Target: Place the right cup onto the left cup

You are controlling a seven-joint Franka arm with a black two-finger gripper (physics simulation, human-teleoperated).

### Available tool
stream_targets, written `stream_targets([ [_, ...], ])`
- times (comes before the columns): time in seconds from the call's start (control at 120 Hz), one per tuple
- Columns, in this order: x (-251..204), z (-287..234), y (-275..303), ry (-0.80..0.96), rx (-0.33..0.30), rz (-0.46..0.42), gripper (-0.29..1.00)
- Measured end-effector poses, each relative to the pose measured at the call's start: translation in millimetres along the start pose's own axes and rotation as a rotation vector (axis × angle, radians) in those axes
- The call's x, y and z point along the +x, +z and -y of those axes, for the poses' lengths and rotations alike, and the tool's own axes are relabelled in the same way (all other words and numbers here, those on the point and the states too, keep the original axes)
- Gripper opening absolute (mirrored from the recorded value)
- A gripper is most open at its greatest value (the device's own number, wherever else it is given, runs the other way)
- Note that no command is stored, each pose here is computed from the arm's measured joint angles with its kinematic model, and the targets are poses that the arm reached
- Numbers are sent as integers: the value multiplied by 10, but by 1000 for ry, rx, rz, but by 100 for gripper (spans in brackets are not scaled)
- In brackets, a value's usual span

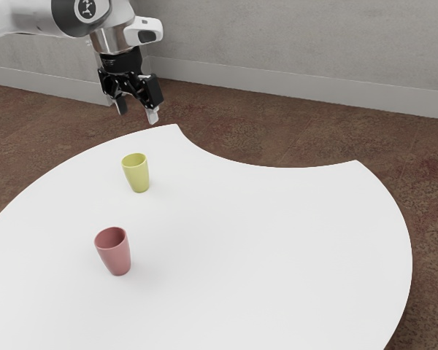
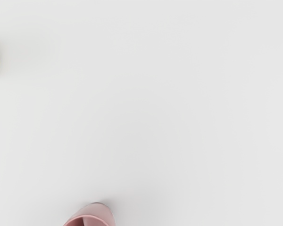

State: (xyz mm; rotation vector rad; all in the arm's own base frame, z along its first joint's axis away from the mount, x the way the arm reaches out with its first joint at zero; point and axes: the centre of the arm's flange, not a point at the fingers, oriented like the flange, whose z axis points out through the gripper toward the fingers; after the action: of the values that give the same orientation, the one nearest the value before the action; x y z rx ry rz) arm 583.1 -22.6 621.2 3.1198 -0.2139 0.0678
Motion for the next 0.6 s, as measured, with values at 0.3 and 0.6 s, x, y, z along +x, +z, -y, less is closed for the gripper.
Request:
stream_targets([
  [0.3, -1, -1, 18, 9, 0, 4, 70],
  [0.6, -497, -38, 478, 8, -19, 109, 70],
])
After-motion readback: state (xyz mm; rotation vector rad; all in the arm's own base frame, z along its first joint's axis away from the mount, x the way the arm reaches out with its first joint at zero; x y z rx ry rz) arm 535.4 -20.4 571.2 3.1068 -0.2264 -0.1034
